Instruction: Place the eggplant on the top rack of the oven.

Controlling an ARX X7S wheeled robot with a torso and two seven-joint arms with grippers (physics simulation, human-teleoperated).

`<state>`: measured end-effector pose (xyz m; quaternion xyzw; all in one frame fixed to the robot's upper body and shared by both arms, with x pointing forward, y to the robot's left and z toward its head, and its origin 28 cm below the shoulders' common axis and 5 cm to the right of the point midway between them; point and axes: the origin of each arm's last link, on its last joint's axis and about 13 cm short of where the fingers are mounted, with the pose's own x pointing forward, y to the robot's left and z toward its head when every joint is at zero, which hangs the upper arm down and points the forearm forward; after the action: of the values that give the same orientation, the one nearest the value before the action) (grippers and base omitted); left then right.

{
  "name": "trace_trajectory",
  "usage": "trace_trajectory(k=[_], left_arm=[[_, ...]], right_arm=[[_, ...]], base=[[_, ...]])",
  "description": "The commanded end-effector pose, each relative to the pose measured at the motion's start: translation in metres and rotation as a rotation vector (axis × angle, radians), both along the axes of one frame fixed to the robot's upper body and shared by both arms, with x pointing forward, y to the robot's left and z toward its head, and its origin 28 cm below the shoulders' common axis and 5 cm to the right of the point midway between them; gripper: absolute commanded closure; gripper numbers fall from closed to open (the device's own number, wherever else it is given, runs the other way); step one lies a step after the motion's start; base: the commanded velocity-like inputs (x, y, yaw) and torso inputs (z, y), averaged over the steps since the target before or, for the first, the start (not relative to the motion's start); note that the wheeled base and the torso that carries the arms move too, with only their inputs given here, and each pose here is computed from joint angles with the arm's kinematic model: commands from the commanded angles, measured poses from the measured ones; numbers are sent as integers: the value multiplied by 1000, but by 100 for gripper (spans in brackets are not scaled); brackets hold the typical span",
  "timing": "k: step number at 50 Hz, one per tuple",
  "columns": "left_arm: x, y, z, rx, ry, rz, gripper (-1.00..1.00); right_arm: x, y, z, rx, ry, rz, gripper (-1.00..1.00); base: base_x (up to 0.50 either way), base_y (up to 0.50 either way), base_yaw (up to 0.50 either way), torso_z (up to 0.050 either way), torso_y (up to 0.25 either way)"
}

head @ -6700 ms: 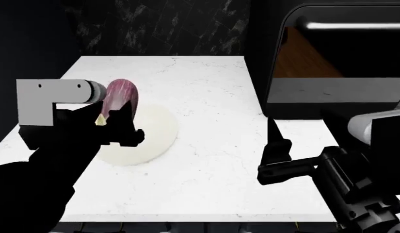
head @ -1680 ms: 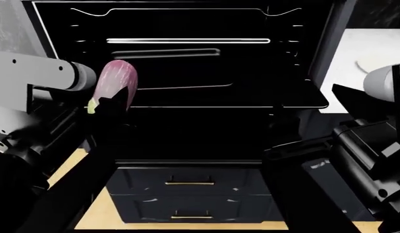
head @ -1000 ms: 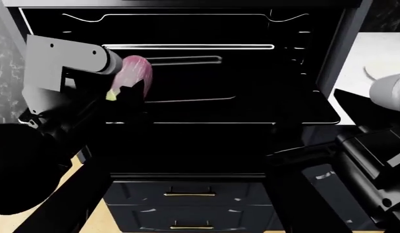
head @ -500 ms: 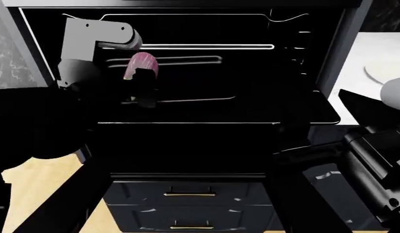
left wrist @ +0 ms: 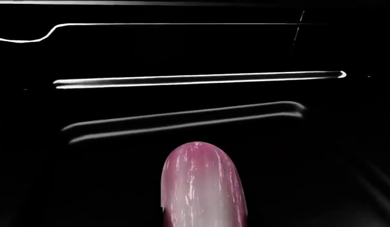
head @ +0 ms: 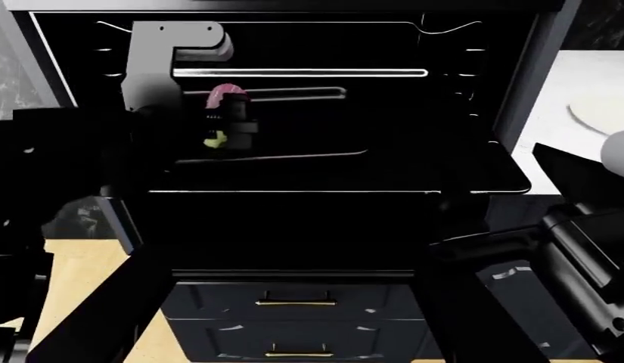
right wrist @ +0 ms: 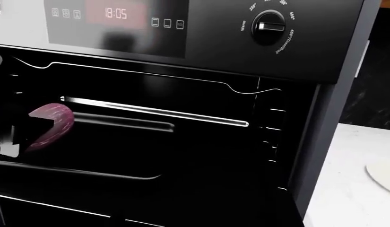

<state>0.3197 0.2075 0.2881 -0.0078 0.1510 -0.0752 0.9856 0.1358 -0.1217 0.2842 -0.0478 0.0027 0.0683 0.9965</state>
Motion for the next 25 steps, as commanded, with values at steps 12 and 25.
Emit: trace_trajectory(k=[12,25], left_arm=[[29,-1,-11,4,37,62,100],[46,-1,-17,0,60,95,100]], right_arm=[[-4,0,0,1,-7,-3,-100],[-4,0,1,2,-8,-14,-100]], base=[[0,0,0,0,1],[0,0,0,0,0]])
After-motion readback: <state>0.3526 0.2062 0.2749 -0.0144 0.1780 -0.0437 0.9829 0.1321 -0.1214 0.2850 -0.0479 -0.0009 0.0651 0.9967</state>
